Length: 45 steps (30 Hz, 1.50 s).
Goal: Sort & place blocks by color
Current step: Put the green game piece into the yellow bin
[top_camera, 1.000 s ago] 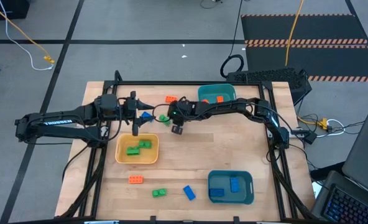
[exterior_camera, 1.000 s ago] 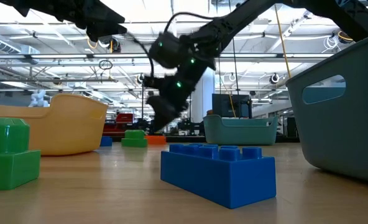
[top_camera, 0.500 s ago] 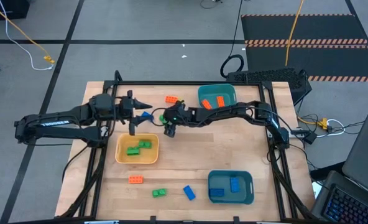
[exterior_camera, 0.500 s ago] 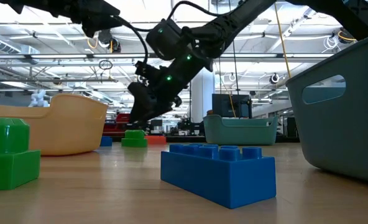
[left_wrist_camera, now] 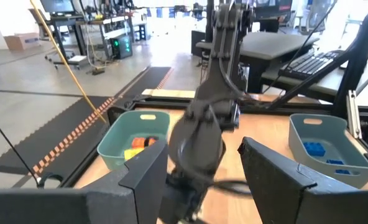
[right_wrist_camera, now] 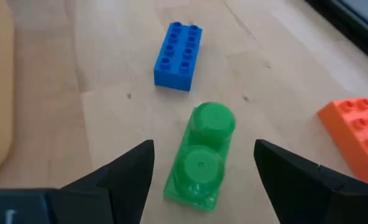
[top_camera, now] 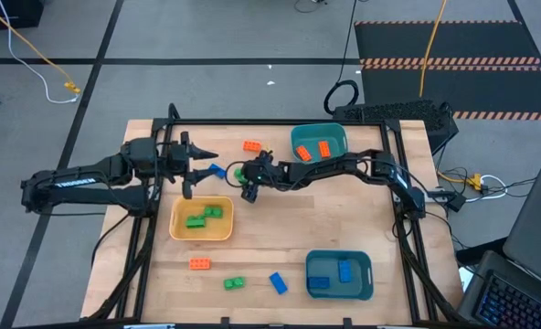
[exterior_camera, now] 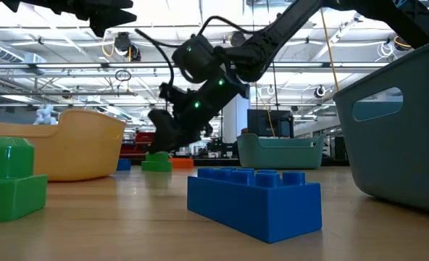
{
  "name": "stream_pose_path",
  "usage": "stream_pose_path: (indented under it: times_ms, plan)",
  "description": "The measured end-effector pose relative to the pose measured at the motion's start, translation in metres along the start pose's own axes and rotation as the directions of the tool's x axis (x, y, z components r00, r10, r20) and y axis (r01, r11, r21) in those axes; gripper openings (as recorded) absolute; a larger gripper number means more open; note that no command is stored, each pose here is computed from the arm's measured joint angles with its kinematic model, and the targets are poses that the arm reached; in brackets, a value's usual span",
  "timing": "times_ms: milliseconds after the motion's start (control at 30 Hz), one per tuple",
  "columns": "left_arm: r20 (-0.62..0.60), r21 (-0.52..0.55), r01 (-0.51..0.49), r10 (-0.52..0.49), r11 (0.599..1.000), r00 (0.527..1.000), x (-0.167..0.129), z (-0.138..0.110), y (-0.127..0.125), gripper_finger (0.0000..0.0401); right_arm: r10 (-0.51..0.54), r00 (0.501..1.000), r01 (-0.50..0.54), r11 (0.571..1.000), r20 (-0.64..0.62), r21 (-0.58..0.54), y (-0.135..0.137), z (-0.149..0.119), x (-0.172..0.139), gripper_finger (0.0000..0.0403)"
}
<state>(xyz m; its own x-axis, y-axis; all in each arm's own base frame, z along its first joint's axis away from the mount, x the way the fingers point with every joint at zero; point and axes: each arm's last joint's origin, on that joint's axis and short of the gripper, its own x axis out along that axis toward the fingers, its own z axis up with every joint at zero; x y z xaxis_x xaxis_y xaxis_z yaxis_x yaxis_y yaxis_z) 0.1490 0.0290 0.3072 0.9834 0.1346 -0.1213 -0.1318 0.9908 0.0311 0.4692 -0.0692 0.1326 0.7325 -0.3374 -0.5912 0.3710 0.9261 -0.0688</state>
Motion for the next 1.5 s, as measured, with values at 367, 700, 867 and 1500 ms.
stream_pose_path:
  times_ms: [367, 700, 867, 1500]
  plan:
    - [-0.014, 0.005, 0.005, -0.005, 1.0, 1.0, -0.002, -0.001, -0.001, 0.0205, -0.041, 0.999, 0.041, 0.999, 0.01, -0.022, 0.001, -0.005, 0.006, 0.0234]
    - [-0.017, 0.003, 0.005, -0.005, 1.0, 1.0, -0.002, -0.002, -0.001, 0.0205, -0.002, 0.999, -0.001, 0.999, -0.05, -0.044, 0.002, -0.01, 0.006, 0.0111]
    - [-0.017, -0.002, 0.005, -0.005, 1.0, 1.0, -0.002, -0.002, -0.001, 0.0205, -0.001, 0.998, -0.005, 0.996, -0.068, -0.086, 0.003, -0.011, 0.005, 0.0107]
    - [-0.065, -0.001, 0.01, -0.01, 1.0, 0.998, -0.002, -0.006, -0.001, 0.0205, 0.049, 0.996, -0.027, 0.967, 0.081, -0.254, 0.033, 0.048, -0.078, 0.0107]
